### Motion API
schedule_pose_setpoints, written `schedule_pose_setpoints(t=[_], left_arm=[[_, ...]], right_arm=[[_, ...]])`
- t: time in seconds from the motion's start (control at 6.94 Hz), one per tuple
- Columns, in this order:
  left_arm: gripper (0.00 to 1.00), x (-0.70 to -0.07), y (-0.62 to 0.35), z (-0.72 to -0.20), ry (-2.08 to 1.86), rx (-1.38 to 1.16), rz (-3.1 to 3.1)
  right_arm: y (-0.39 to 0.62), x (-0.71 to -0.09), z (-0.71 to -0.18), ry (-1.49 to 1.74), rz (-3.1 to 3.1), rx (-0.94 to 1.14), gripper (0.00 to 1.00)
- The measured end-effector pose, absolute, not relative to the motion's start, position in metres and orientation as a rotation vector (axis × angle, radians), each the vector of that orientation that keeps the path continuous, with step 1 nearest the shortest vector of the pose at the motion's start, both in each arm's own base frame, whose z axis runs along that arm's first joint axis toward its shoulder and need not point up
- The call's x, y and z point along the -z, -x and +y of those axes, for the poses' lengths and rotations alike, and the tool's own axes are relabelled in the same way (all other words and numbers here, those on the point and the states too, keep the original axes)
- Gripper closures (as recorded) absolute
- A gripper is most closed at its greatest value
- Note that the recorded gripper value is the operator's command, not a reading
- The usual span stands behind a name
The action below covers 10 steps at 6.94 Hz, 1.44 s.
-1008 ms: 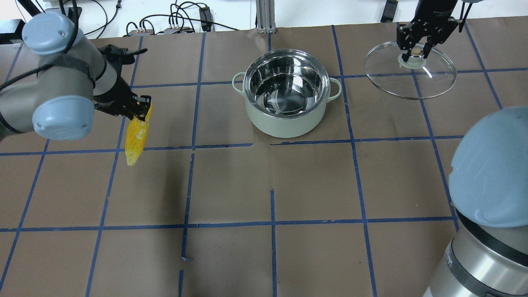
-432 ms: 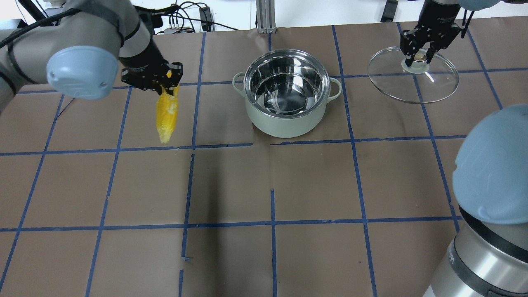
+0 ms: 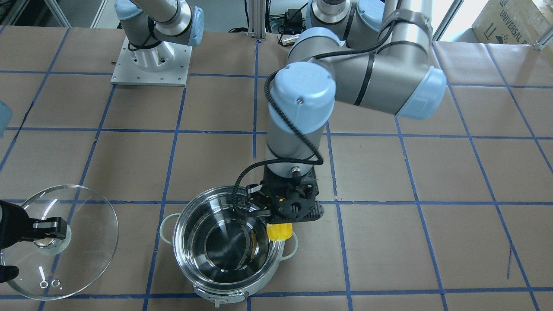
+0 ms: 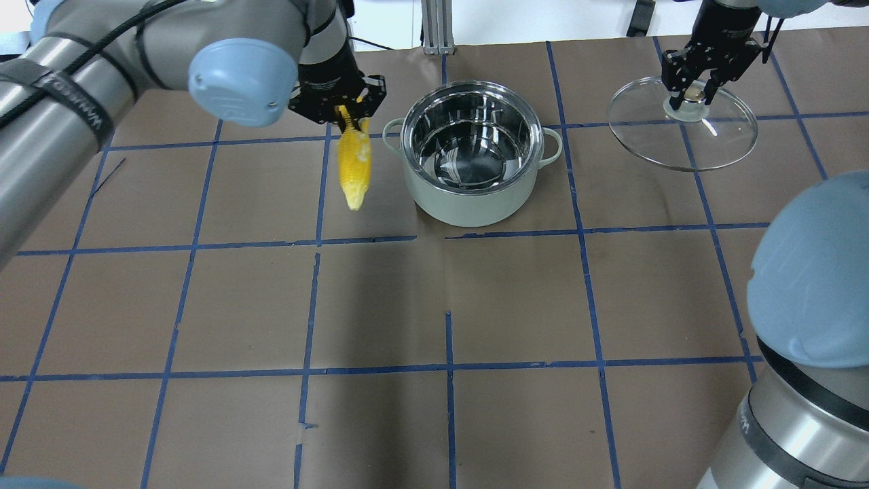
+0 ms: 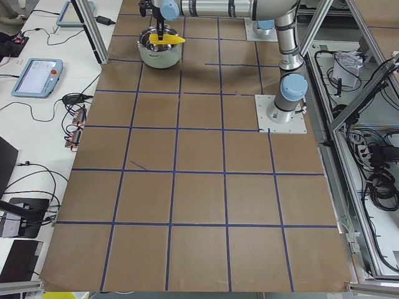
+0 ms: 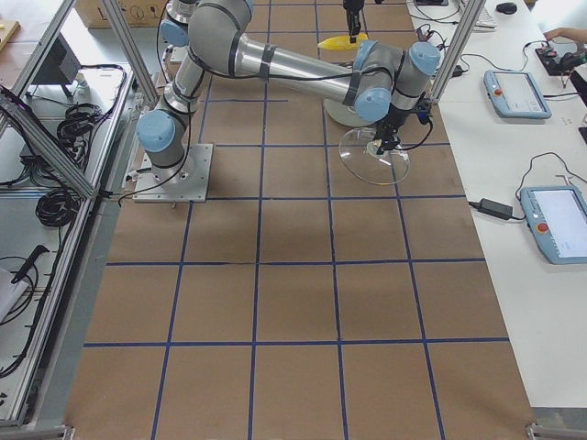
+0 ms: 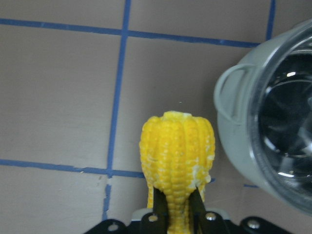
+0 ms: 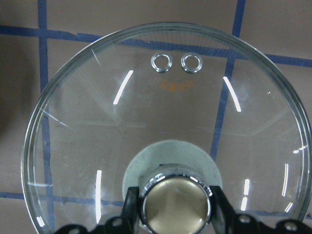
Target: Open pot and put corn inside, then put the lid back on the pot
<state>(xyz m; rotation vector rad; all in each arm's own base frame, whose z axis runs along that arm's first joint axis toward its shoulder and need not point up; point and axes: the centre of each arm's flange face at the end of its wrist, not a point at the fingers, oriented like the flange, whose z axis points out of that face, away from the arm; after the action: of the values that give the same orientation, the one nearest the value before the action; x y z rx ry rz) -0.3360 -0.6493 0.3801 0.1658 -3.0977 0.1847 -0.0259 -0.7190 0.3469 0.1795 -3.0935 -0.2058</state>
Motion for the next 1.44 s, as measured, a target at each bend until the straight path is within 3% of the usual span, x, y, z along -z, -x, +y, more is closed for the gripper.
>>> schedule_pose_setpoints(t=[0.14,0.29,0.43,0.86,1.01,1.44], left_arm=[[0.94,-0.374,0.362,-0.668,-0.170,-0.184,-3.093],[0.76,-0.371,0.378,-0.683,-0.172,-0.169,-3.095],[0.04,-0.360,0.388,-0.692,-0.169,-0.143,-3.103],[0.00,-0.331,0.398,-0.697,-0.189,-0.067,-3.127],[0.04,-0.332,0.397,-0.696,-0.191,-0.054,-3.131],[0.05,-0.346,0.366,-0.690,-0.006,-0.032,-3.149]], right_arm=[[0.026,-0.347,-0.719,-0.178,-3.093,0.205,0.70],[0.026,-0.348,-0.719,-0.177,-3.093,0.203,0.70],[0.026,-0.348,-0.719,-0.176,-3.093,0.203,0.70],[0.026,-0.349,-0.718,-0.174,-3.093,0.201,0.70],[0.025,-0.350,-0.718,-0.172,-3.094,0.198,0.70],[0.024,-0.356,-0.719,-0.169,-3.095,0.177,0.69]])
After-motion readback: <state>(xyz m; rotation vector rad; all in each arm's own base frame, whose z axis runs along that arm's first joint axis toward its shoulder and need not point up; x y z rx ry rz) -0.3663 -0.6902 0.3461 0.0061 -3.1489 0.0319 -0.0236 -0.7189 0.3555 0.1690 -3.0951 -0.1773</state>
